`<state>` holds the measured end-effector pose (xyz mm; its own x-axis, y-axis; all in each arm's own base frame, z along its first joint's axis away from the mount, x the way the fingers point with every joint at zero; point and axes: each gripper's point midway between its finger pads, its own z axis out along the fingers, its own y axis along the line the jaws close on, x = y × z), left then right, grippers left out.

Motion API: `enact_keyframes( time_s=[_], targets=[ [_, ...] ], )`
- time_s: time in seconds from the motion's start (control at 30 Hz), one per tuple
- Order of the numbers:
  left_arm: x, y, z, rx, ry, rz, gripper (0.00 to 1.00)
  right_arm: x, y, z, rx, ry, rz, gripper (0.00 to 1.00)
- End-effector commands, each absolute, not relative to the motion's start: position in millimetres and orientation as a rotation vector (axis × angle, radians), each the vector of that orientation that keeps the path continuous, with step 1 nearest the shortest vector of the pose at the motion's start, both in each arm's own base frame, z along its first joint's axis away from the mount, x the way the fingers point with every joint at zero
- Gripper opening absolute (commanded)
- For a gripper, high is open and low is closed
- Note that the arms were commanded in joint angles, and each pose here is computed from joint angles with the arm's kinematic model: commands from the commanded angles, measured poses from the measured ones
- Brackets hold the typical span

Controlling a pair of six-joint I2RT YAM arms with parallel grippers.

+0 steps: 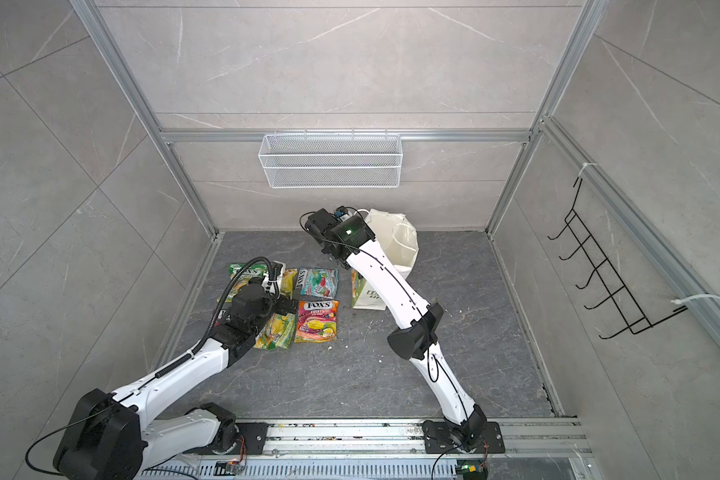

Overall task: Take the snacks out of the paper bag
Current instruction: 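Set the white bag upright on the floor with the right gripper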

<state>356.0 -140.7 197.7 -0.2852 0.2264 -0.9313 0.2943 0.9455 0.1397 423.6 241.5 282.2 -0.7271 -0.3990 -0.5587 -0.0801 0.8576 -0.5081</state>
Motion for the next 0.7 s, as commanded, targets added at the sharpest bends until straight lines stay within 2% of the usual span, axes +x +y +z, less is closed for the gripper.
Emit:
enact_keyframes(
  time_s=[0.0,0.13,0.3,0.37,0.43,0.67],
  targets=[
    [360,-143,211,0.368,1.835,-0.079,1.00,427,236,269,-0.381,2.353,-0.680,0.00],
    [360,-144,210,0.369,1.839,-0.082,1.00,431,247,250,-0.410,2.386,-0.651,0.00],
    [359,-142,209,0.368,1.845,-0.071,1.00,435,258,227,-0.435,2.423,-0.632,0.05],
    [359,-141,209,0.368,1.844,-0.066,1.00,436,260,224,-0.432,2.427,-0.623,0.17],
    [359,-142,208,0.370,1.845,-0.067,1.00,435,264,225,-0.431,2.427,-0.599,0.35],
    [364,-146,210,0.371,1.843,-0.081,1.00,428,277,264,-0.394,2.386,-0.399,0.59]
  ],
)
